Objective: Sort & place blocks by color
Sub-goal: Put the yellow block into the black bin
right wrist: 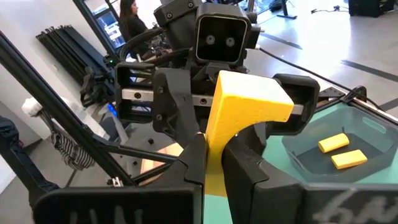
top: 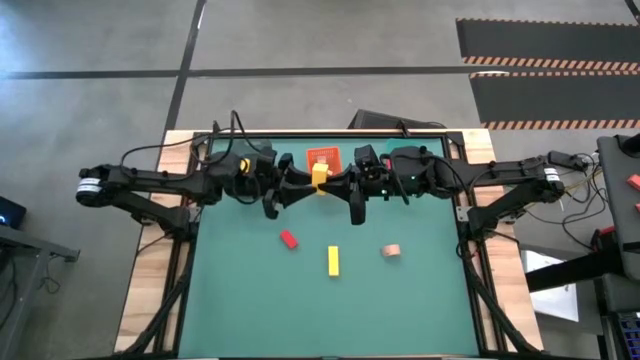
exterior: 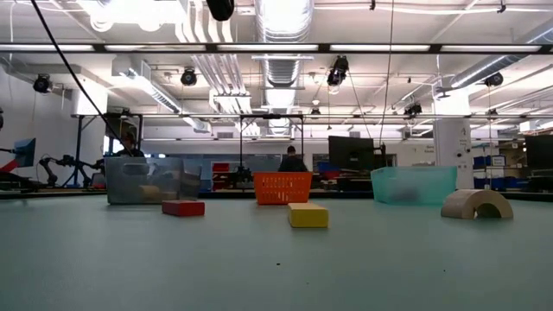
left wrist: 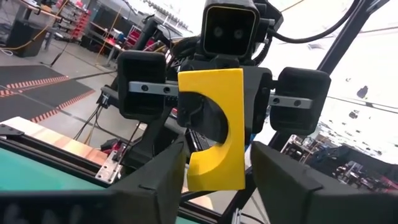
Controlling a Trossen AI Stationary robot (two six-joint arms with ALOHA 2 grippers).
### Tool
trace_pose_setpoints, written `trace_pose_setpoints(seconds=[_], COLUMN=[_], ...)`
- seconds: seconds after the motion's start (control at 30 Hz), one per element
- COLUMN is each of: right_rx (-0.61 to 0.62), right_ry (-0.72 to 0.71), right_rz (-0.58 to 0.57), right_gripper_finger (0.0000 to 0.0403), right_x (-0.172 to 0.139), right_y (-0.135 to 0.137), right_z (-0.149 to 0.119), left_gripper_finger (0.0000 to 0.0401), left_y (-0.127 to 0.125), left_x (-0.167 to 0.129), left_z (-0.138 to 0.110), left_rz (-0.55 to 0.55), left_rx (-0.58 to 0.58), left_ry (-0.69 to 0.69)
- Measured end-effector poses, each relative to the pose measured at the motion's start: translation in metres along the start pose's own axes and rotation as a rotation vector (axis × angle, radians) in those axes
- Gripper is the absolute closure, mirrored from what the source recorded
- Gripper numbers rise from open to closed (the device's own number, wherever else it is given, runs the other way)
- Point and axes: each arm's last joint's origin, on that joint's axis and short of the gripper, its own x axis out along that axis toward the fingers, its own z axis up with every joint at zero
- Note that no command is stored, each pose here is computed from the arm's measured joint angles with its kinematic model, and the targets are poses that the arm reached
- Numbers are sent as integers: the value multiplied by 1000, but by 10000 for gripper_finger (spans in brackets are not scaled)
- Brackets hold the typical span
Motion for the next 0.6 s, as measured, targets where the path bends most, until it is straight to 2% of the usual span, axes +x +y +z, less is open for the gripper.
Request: trace_pose_setpoints(seconds=[0.4,0.6], right_rx=[2,-2], right_ry=[7,13], right_rz=[-5,-11], right_gripper_finger=[372,342], right_x=[0,0], right_y=[0,-1], right_z=[-1,-1], left_gripper_finger=[363,383], left_y=[-1,-1], left_x=[0,0], left_z=[1,0], left_rz=[-5,-3], left_rx=[2,-2], left_ry=[-6,-1])
